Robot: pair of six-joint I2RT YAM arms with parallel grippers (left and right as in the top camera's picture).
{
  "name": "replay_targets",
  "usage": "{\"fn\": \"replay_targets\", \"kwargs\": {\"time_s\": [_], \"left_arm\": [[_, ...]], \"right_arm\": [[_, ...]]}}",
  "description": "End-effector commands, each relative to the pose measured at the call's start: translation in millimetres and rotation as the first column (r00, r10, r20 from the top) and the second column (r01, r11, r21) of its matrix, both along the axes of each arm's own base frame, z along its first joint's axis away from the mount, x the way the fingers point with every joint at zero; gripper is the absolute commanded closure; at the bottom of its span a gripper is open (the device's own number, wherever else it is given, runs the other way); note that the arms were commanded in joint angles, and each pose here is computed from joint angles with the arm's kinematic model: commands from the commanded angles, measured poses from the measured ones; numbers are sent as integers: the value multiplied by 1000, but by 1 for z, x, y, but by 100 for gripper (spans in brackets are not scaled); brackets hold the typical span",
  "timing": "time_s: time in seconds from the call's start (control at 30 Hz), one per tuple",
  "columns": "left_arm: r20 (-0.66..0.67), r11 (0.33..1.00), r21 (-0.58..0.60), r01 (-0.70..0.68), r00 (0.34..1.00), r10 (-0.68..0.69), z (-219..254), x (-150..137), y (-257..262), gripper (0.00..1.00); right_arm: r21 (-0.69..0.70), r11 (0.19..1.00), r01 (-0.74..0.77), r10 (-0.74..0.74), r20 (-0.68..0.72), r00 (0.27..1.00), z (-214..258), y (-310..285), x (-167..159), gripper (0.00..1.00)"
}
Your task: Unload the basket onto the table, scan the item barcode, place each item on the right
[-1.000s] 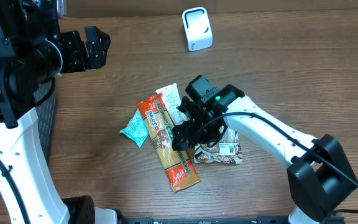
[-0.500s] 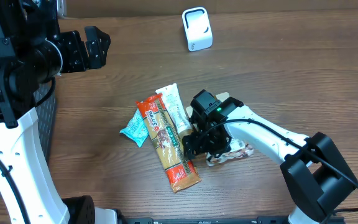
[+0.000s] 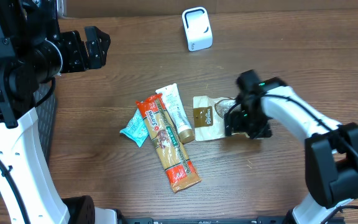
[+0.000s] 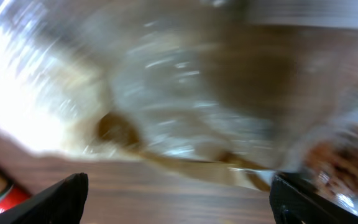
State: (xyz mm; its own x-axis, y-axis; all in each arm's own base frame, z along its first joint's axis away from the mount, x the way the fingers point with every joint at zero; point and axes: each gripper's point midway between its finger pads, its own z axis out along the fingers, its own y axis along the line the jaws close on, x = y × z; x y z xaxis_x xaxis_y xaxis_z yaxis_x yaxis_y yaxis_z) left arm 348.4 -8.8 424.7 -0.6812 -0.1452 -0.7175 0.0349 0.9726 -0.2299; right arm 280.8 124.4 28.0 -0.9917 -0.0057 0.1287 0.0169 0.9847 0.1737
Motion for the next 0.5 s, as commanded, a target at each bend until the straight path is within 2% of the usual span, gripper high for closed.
{"fn": "replay_targets", "kwargs": {"time_s": [0.0, 0.13, 0.27, 0.47], "left_arm": [[11, 1000, 7, -12, 1000, 12, 3, 1, 5, 1], [11, 1000, 7, -12, 1000, 12, 3, 1, 5, 0], [11, 1000, 7, -12, 1000, 12, 3, 1, 5, 0], [11, 1000, 7, -12, 1000, 12, 3, 1, 5, 1]], "right_arm": [[11, 998, 68, -68, 72, 995, 8, -25, 32, 5], [194, 968, 158, -178, 90, 980, 21, -27, 55, 5], [387, 901, 198, -238, 57, 970, 41, -12, 62, 5], [387, 857, 340, -368, -1, 930, 57, -4, 61, 7]]}}
